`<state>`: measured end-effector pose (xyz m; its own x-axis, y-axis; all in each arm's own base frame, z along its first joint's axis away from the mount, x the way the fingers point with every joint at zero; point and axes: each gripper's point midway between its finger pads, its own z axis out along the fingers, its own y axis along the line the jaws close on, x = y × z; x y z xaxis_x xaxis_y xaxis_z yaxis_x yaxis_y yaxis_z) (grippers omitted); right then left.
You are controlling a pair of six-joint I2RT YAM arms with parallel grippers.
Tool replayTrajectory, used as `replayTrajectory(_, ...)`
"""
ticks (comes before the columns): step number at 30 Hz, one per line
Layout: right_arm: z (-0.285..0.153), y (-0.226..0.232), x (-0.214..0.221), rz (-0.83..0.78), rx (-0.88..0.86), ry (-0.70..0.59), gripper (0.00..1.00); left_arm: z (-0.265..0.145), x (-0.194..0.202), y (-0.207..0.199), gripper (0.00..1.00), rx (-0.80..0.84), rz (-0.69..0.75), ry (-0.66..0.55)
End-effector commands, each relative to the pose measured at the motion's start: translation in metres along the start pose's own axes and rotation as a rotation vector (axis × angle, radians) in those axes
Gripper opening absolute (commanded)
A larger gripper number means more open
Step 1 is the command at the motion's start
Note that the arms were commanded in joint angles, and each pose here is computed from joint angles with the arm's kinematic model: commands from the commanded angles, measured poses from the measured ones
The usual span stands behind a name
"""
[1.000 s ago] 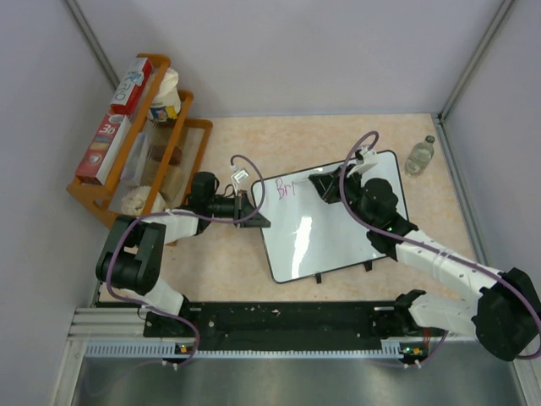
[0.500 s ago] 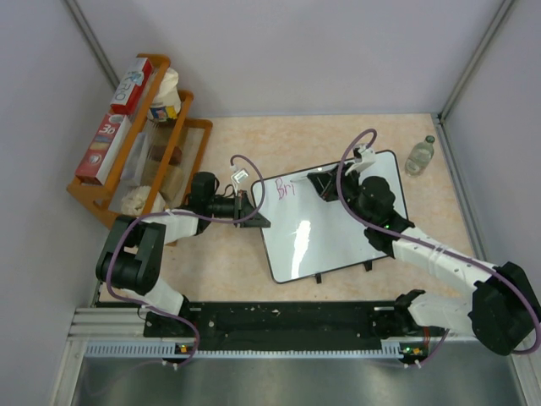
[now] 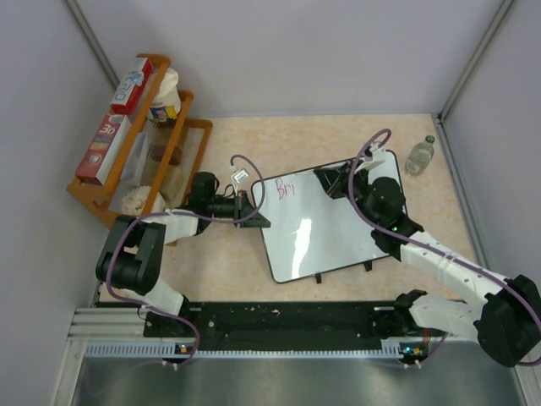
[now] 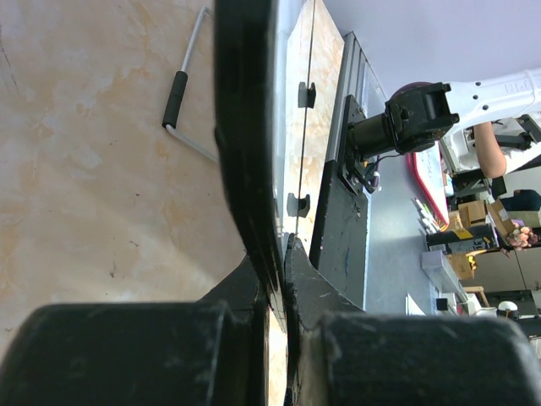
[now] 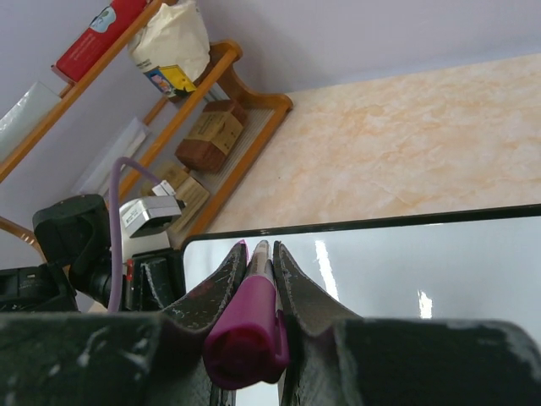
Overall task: Write a sentence on the whiteboard
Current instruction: Write with the whiteboard marker on the whiteboard.
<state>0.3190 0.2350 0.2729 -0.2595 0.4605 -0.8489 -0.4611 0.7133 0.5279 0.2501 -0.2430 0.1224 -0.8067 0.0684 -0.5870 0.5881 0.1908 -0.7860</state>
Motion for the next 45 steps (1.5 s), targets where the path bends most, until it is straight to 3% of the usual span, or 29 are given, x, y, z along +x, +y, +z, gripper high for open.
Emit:
replayTrajectory(1,-0.003,0.002,-0.016,0.001,-0.003,-0.043,0.0,0.006,0.015,0.023,0.0,-0.074,0.152,0.017)
replayTrajectory(45,-0.007,-0.022,0.019,-0.026,0.052,0.045,0.0,0.006,0.016,0.025,0.0,-0.074,0.145,0.02)
